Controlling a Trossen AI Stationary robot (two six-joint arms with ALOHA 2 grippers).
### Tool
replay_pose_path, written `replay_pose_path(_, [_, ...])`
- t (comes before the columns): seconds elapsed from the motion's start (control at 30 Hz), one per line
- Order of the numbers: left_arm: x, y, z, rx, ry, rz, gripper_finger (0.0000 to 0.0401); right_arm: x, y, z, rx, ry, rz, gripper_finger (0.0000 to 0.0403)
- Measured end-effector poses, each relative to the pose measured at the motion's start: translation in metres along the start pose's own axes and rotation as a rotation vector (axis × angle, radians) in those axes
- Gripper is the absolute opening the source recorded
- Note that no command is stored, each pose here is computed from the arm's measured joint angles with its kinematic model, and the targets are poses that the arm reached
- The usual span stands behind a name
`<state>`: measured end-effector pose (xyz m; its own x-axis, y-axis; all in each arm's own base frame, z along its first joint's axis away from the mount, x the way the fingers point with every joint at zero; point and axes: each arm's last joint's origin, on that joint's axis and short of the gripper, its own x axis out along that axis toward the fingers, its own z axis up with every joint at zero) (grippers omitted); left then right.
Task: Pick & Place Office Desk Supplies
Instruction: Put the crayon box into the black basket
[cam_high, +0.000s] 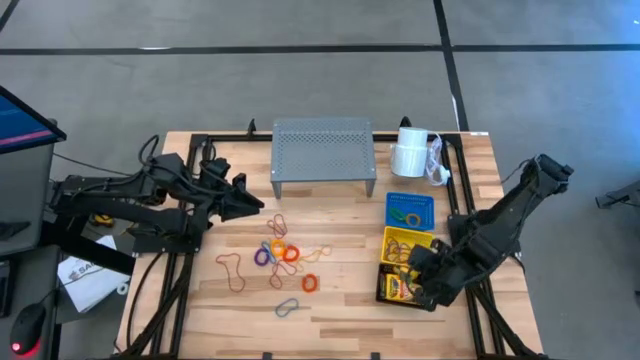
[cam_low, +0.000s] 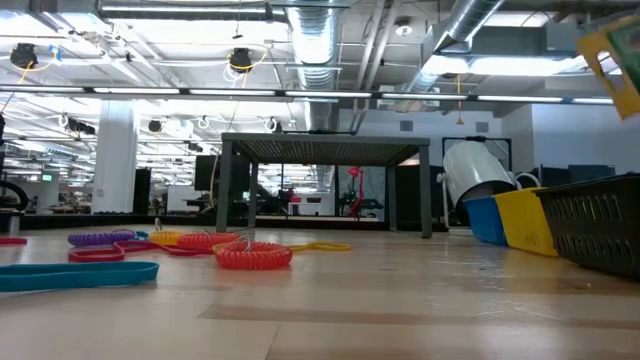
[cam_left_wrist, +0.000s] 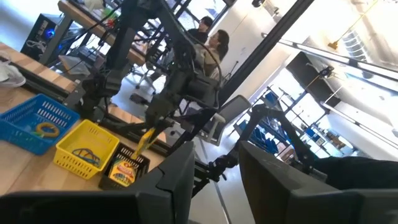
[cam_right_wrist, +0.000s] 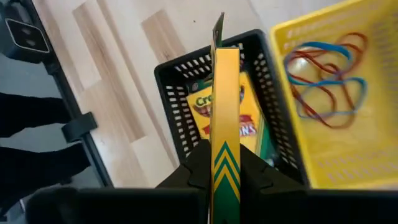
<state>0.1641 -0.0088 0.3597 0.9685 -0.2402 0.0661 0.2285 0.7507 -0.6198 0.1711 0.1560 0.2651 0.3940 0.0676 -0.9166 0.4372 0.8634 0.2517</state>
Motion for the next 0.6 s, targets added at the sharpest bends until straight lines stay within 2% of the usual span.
replay_pose_path(0.3, [0.0,0.0,0.0,0.0,-0.003,-0.004,0.012,0.045,-0.01,-0.015,-0.026,-0.01,0.09,0.0027])
replay_pose_path(0.5, [0.0,0.0,0.0,-0.005,-0.003,-0.004,0.012,0.056,-0.012,-0.018,-0.03,-0.031,0.141,0.0027])
replay_pose_path(0.6, [0.0,0.0,0.0,-0.006,-0.003,-0.004,0.012,0.062,-0.016,-0.02,-0.038,-0.018,0.124,0.0027])
